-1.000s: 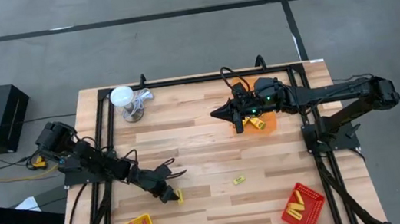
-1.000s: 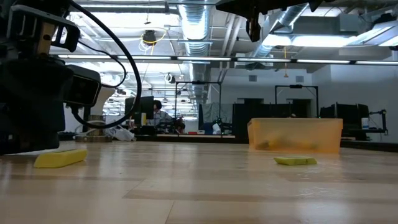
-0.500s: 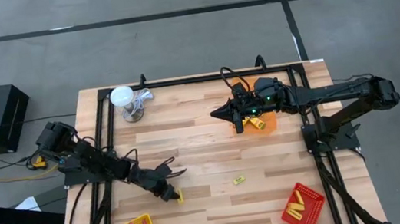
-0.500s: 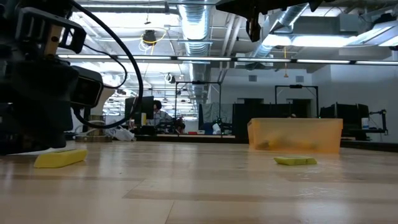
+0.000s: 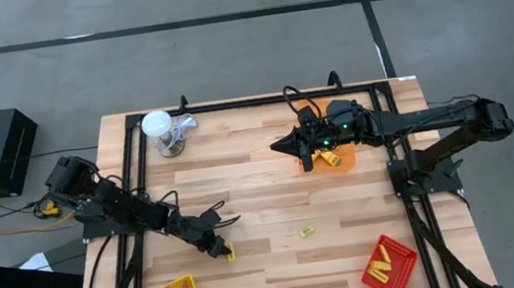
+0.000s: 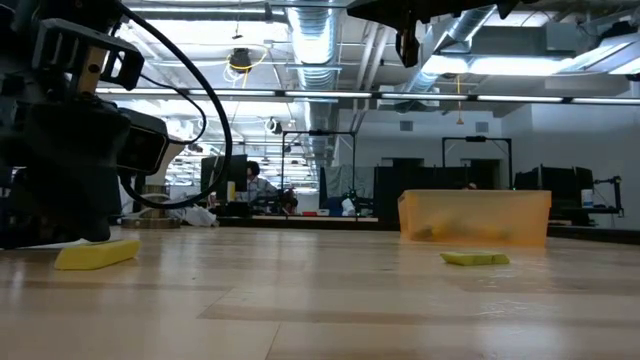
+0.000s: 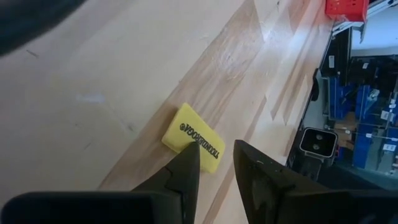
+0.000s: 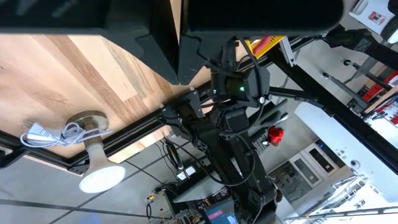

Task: Pick & Place School Supplies
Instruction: Put the yellow eraser into the red bin

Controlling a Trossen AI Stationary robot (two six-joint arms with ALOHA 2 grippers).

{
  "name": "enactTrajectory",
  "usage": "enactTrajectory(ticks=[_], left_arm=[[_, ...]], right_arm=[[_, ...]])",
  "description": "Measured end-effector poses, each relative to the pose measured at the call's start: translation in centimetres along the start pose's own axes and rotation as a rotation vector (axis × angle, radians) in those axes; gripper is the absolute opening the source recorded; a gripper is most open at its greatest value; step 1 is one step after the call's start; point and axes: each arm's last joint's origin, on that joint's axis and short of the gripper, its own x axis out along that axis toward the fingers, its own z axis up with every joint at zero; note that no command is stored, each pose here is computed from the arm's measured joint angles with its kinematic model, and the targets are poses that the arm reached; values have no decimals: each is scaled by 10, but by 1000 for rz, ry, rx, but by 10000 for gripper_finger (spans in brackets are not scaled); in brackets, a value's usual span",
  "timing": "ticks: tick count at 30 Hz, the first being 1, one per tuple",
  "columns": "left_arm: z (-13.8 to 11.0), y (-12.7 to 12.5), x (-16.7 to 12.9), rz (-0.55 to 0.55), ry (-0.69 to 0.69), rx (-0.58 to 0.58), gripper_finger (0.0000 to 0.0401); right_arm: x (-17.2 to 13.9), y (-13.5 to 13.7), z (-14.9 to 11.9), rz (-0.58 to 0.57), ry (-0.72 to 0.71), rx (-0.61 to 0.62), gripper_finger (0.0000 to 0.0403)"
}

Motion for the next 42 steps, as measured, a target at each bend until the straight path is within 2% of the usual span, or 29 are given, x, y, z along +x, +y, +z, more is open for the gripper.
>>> enactTrajectory(ticks=[32,35,38,42], left_arm=[[-10,4,-1,75,90,14,95],[-9,2,-2,43,55,10,95],[-3,-4,-7,-4,-37,-7,95],[7,-5,-10,-7,-102,-21,95]], right_arm=[[0,3,-2,9,6,-2,0],[0,4,-2,15,4,-3,0],[0,4,-1,21,-7,-5,0],[0,3,0,17,-7,-5,0]])
